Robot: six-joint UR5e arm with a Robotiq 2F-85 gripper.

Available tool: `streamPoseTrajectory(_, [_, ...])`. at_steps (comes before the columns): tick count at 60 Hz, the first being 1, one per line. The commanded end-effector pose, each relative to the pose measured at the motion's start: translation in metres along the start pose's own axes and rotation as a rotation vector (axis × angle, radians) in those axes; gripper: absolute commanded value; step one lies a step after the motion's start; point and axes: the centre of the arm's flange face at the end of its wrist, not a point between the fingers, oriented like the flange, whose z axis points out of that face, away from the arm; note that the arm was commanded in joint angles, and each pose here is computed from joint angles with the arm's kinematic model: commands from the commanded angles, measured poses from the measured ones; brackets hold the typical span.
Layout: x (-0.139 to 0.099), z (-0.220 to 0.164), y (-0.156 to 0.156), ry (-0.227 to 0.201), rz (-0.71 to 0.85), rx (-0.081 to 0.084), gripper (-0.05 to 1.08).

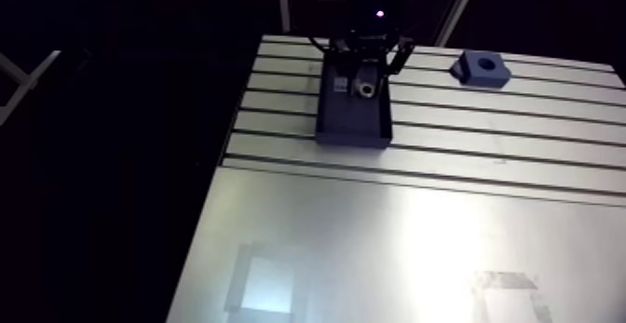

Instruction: Pick up the bearing and press it into the housing until flush.

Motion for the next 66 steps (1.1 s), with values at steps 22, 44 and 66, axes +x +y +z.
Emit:
streamPoseTrajectory(22, [-0.0022,-0.0025,0.0003,0.005,0.003,-0.001,0.48])
streamPoseTrajectory(44, [-0.0015,-0.0022,0.0003,0.022,0.003,-0.001,0.49])
streamPoseTrajectory(66, [-0.002,-0.0014,0.0001,0.021,0.003,0.001,0.49])
